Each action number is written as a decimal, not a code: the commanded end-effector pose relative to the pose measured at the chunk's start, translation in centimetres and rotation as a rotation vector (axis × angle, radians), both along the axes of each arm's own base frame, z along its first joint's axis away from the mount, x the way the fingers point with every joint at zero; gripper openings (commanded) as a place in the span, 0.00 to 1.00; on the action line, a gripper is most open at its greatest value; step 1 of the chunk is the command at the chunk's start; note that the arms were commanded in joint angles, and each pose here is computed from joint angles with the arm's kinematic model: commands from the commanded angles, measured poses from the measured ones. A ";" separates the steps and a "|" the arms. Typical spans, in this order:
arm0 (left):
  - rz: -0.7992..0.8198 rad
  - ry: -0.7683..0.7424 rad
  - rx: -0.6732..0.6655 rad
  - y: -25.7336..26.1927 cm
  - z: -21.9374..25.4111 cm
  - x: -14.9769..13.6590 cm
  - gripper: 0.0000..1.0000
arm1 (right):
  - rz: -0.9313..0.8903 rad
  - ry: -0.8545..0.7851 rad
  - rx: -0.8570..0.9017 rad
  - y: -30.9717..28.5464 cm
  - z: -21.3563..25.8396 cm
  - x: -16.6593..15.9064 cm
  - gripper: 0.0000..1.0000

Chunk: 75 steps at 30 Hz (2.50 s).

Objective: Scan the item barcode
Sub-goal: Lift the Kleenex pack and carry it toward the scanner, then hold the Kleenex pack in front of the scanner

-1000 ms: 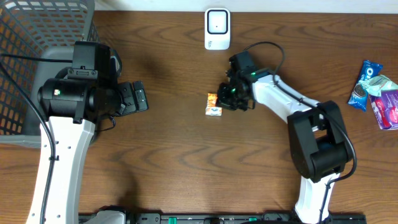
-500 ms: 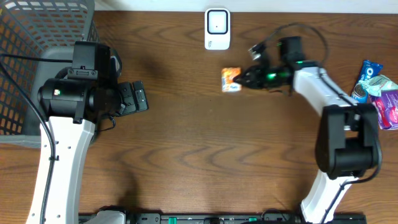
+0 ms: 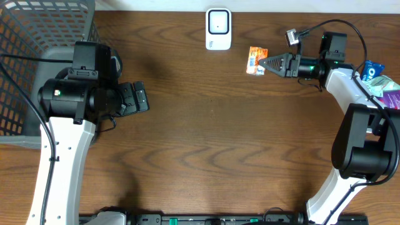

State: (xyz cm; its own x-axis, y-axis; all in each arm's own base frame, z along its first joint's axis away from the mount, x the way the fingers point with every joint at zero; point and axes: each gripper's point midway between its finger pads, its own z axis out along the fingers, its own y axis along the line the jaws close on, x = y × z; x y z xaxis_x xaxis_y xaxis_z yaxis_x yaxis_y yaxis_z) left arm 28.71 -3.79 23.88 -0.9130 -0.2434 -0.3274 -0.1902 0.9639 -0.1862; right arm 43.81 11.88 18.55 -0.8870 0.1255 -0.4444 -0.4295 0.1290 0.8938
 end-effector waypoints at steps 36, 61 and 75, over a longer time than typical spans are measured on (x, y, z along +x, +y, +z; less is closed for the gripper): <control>-0.007 -0.020 0.009 0.2 0.7 0.2 0.98 | 0.032 0.097 0.029 2.1 2.8 0.6 0.01; -0.007 -0.020 0.008 0.2 0.7 0.2 0.98 | -0.843 -0.221 -0.731 5.5 1.3 13.0 0.01; -0.007 -0.020 0.008 0.2 0.7 0.2 0.98 | -1.011 -0.861 -1.390 4.9 6.6 15.9 0.01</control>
